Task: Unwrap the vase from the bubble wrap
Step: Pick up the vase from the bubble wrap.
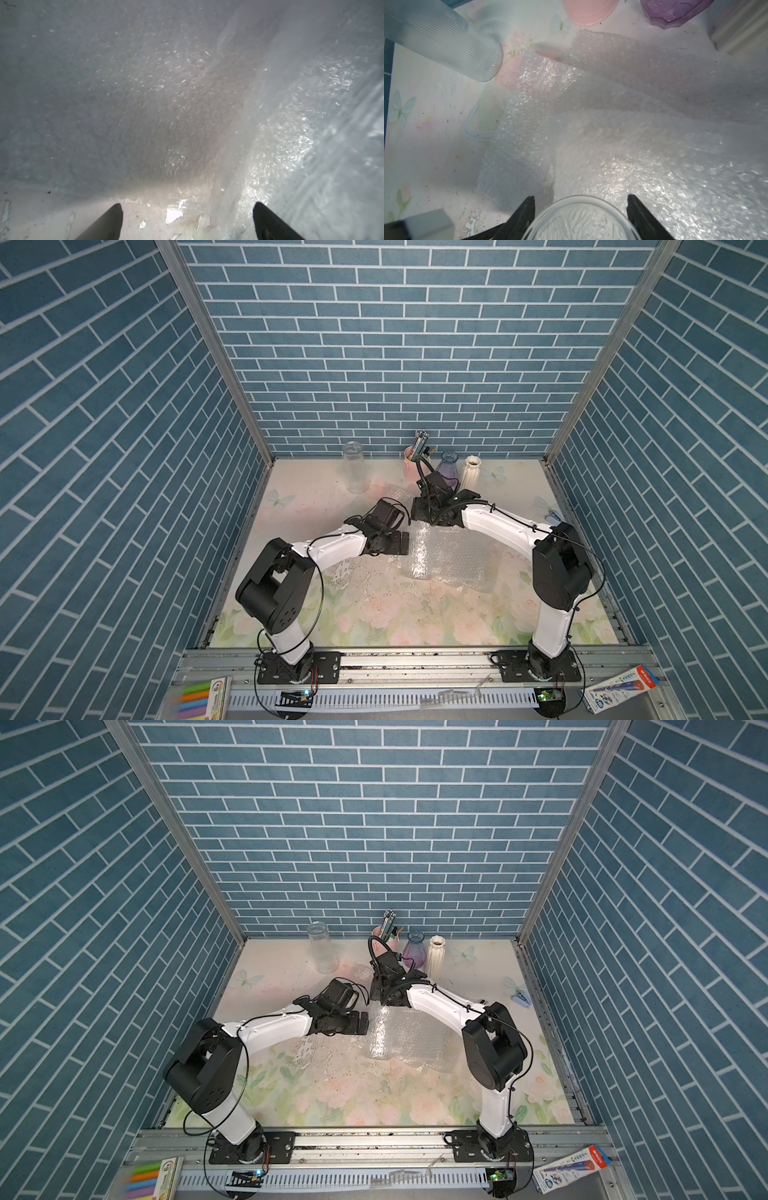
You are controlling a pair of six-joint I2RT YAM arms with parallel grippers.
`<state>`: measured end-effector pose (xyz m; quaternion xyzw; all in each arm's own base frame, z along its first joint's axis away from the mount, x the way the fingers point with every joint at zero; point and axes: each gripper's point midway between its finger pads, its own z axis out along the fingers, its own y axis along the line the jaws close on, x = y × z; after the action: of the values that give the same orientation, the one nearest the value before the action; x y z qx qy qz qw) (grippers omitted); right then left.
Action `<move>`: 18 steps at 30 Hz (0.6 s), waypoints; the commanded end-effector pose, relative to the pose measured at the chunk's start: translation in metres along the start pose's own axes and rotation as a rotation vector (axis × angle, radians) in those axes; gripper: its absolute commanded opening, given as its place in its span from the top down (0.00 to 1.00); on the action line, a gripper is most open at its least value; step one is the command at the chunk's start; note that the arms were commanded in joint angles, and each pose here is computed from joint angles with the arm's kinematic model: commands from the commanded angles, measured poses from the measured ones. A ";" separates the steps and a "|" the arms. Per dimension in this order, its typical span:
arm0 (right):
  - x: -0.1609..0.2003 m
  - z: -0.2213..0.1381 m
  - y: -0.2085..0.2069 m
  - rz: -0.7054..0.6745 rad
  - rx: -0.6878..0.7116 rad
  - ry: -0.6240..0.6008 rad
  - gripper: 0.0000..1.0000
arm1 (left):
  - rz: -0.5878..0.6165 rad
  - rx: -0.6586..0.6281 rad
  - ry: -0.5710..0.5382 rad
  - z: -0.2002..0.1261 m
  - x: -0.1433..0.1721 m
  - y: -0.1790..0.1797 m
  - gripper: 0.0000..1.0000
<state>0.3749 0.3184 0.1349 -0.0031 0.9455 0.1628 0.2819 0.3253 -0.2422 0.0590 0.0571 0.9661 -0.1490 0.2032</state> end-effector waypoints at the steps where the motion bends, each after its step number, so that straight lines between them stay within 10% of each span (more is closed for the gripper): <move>1: -0.021 -0.026 0.012 -0.055 -0.043 -0.116 0.43 | 0.004 -0.024 -0.007 0.006 -0.008 0.002 0.02; 18: -0.032 -0.098 0.008 -0.144 -0.129 -0.377 0.46 | 0.033 -0.105 0.070 0.034 0.001 0.019 0.03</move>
<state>0.3399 0.2969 0.1852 -0.0623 0.8987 0.1847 0.3929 0.3402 -0.2413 0.0289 0.0631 0.9746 -0.1107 0.1841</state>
